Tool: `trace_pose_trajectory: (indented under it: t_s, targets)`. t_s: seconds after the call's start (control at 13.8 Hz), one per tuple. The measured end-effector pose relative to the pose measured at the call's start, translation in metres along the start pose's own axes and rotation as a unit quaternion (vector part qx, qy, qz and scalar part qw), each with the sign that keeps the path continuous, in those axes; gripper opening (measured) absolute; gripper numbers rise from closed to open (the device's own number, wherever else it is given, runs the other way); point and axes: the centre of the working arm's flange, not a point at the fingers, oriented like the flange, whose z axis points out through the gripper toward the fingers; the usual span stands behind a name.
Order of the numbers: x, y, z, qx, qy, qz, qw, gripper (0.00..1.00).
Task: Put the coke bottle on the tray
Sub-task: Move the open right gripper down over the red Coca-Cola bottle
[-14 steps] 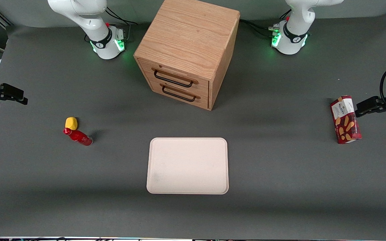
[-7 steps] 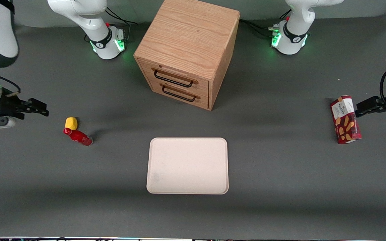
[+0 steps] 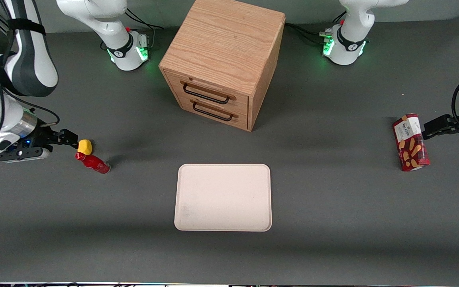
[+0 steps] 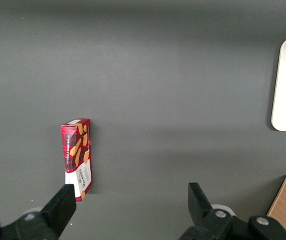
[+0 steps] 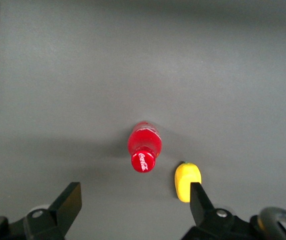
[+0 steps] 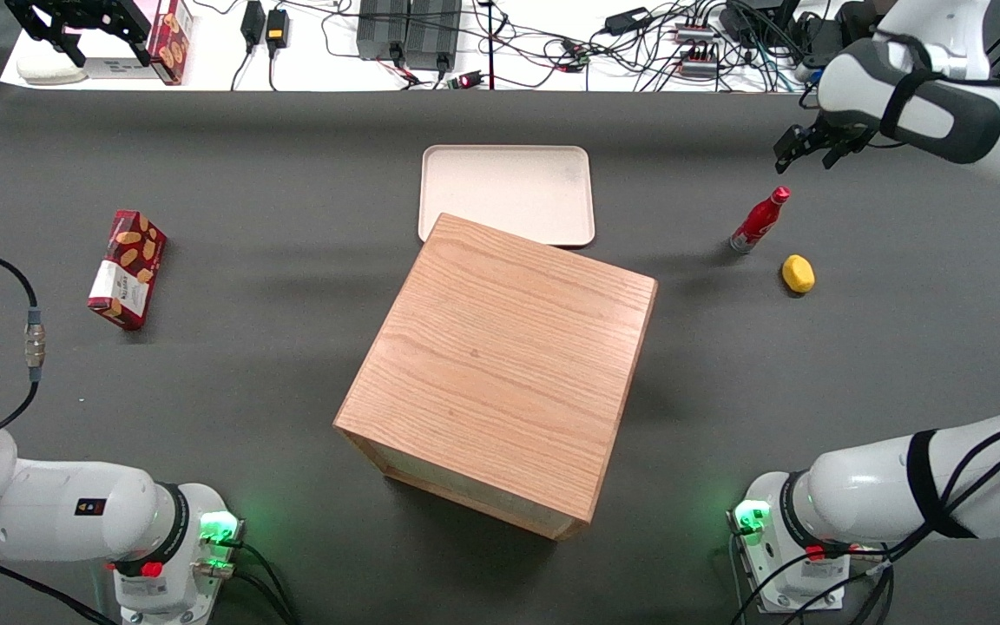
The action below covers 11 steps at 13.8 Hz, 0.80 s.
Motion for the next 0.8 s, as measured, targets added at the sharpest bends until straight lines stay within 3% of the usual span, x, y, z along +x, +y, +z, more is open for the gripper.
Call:
trace_pose_trajectory:
  t_s: [0.8]
  targets:
    - [-0.007,0.009,0.064,-0.006,0.016,0.009,0.9998,0.96]
